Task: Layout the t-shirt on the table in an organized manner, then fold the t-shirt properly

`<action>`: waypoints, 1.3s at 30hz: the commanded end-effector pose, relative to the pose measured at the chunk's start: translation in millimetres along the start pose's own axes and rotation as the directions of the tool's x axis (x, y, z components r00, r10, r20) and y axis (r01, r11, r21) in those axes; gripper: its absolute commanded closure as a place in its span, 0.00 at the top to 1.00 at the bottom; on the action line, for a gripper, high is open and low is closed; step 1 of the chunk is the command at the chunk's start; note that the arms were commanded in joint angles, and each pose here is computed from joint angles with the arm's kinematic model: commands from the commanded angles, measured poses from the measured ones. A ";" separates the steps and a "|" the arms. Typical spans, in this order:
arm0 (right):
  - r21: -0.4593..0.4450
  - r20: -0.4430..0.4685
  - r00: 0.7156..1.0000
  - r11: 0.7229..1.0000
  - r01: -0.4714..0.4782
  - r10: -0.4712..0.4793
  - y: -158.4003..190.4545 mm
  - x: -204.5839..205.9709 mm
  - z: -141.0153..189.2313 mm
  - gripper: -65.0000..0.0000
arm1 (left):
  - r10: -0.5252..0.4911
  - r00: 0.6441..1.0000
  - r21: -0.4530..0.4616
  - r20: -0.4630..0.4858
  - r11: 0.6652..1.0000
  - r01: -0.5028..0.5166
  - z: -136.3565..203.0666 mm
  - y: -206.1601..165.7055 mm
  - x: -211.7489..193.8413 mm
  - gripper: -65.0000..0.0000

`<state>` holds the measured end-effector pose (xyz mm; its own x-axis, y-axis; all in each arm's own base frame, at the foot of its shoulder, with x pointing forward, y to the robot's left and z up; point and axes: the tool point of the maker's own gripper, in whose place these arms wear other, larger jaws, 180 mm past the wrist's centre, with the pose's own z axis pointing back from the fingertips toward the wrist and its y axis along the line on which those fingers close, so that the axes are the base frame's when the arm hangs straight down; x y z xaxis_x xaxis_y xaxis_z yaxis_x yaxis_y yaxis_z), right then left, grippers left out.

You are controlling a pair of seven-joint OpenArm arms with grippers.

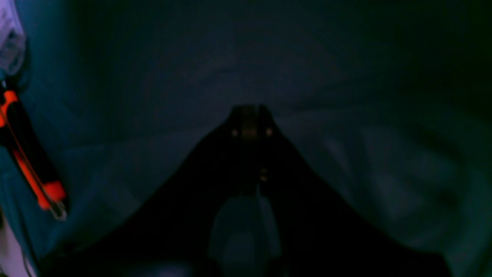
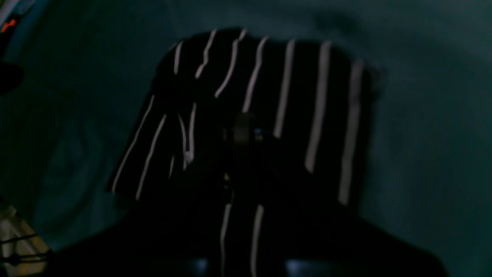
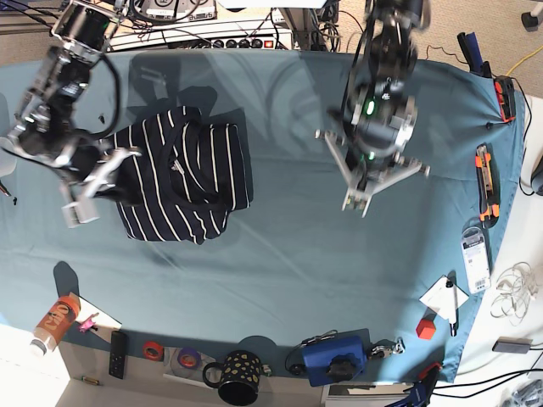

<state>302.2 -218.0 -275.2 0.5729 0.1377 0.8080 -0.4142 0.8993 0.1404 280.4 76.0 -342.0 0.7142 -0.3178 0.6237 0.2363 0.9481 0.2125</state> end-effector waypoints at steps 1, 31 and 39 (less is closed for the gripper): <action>0.004 0.056 0.998 0.999 -0.034 0.034 2.4 19.7 9.3 0.00 | -0.001 0.998 0.020 0.060 1.000 0.000 10.1 6.4 11.2 0.00; 0.098 -0.516 0.827 0.944 0.314 -0.221 101.9 -210.5 105.5 0.00 | 0.098 0.917 -0.019 -0.387 0.993 -0.114 116.5 35.6 -196.3 0.00; 0.056 -0.676 0.695 0.923 0.382 -0.246 130.2 -261.7 152.7 0.00 | 0.101 0.866 -0.112 -0.491 0.978 -0.177 154.7 5.0 -245.1 0.00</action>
<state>-11.6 -200.4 -385.3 0.9804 0.1525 0.1244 -0.1935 0.8631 0.4664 5.4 157.7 -380.3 0.9670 -0.1728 0.1874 0.1740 0.9847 0.0105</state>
